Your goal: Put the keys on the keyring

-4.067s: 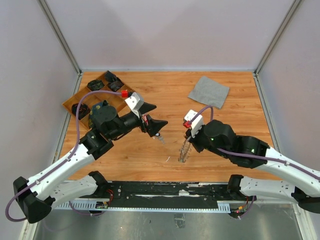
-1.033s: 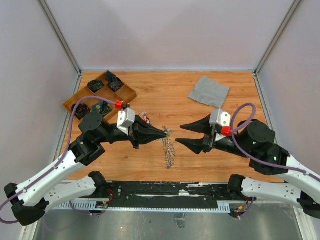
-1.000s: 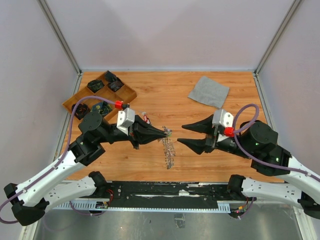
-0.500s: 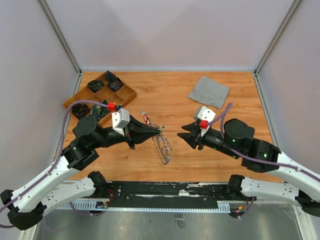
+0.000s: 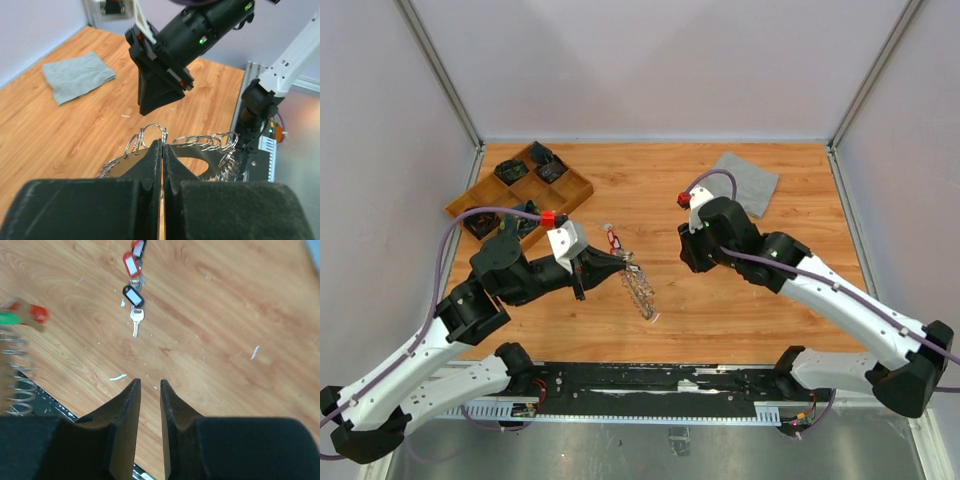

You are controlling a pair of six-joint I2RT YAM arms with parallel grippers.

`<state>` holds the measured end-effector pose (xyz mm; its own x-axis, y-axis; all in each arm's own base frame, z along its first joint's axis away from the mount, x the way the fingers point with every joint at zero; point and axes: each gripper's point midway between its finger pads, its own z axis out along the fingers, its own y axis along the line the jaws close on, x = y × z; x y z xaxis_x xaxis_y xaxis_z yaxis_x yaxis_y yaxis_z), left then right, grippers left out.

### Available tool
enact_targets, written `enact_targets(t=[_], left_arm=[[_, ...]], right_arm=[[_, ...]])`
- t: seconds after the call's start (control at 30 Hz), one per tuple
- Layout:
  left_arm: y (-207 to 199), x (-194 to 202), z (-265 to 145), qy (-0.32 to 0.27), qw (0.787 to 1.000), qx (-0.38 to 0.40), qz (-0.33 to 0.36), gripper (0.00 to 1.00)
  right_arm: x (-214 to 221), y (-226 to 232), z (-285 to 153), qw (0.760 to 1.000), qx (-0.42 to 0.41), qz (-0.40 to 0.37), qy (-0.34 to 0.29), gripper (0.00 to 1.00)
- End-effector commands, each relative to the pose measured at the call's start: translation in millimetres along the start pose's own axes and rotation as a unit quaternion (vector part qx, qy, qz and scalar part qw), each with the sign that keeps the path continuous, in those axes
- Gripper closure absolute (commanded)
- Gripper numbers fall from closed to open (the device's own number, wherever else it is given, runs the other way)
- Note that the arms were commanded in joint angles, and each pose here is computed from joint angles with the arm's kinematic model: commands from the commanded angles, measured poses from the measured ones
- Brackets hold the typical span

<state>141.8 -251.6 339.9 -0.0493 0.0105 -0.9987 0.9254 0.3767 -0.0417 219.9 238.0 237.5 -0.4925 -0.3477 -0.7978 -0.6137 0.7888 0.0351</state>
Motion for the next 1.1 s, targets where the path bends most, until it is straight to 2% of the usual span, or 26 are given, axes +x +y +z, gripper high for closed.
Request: enact_targets(t=[0.0, 0.2, 0.5, 0.67, 1.07], left_arm=[[10.9, -23.3, -16.3, -0.022, 0.998, -0.046, 0.024, 0.99], [13.8, -35.4, -29.1, -0.036, 0.997, -0.066, 0.031, 0.99], [10.1, -59.9, -46.5, -0.053, 0.995, -0.072, 0.046, 0.99], [9.2, -61.9, -49.4, -0.051, 0.995, -0.072, 0.046, 1.0], [7.8, -64.5, -52.2, -0.055, 0.995, -0.071, 0.044, 0.99]], right_arm=[[20.0, 12.6, 30.0, 0.992, -0.07, 0.097, 0.047, 0.77], [32.8, 32.7, 85.0, 0.983, -0.105, 0.115, 0.102, 0.75], [51.9, 52.9, 155.9, 0.983, -0.069, 0.058, 0.163, 0.7], [67.0, 48.1, 180.5, 0.979, -0.029, 0.024, 0.201, 0.69], [83.2, 56.7, 216.4, 0.97, -0.032, 0.006, 0.241, 0.7]])
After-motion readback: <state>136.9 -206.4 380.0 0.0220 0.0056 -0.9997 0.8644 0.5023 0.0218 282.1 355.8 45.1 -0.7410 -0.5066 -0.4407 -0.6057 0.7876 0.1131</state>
